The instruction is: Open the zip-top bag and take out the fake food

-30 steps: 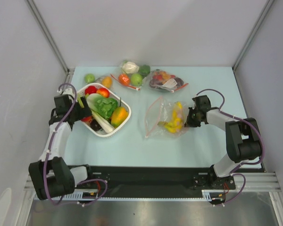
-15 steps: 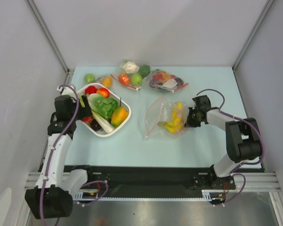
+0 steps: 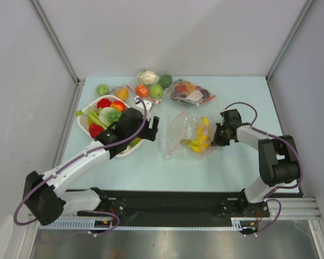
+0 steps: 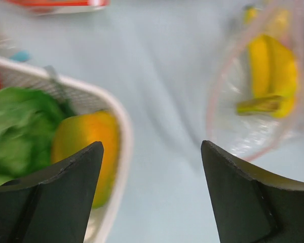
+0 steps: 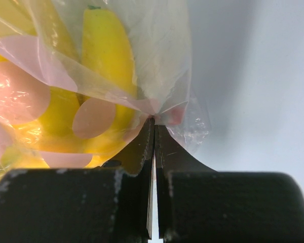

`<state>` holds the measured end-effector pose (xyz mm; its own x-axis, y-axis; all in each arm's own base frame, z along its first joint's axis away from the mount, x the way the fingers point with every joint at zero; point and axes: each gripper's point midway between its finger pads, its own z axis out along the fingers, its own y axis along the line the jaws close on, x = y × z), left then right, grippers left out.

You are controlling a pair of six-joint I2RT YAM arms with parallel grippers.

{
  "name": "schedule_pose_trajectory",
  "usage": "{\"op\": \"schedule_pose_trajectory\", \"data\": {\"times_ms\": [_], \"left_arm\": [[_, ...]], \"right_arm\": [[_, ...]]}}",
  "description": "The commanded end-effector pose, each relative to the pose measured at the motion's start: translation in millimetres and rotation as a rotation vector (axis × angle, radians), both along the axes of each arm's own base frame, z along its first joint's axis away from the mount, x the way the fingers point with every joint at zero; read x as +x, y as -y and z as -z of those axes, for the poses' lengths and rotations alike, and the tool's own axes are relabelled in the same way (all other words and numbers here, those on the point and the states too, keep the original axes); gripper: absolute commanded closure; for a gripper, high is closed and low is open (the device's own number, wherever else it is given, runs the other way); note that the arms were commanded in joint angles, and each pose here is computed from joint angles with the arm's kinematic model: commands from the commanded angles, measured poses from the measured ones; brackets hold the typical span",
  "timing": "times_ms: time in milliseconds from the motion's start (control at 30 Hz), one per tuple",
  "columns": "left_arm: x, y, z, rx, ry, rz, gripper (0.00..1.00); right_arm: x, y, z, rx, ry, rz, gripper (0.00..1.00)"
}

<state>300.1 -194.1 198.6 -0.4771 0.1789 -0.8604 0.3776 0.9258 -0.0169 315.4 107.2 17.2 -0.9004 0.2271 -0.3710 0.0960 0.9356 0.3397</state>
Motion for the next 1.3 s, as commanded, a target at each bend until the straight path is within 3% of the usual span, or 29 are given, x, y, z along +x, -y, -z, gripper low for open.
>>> {"op": "schedule_pose_trajectory", "data": {"times_ms": [0,100,233,433,767,1267], "left_arm": [[-5,70,-34,-0.205,0.061,0.220,0.16],[-10,101,-31,-0.267,0.039,0.354,0.22],[-13,125,-18,-0.249,0.006,0.491,0.30],[-14,140,3,-0.214,-0.041,0.586,0.43],[-1,147,33,-0.170,-0.037,0.603,0.45],[-24,170,70,-0.157,-0.087,0.815,0.30]], "right_arm": [[-3,5,-3,-0.024,-0.012,-0.011,1.00],[-4,5,-4,-0.021,-0.010,-0.009,1.00],[-4,5,-6,-0.022,-0.007,-0.005,1.00],[-5,6,-7,-0.028,-0.009,-0.002,1.00],[-9,8,-7,-0.036,-0.014,0.000,1.00],[-9,6,-7,-0.026,-0.025,-0.006,1.00]]}}
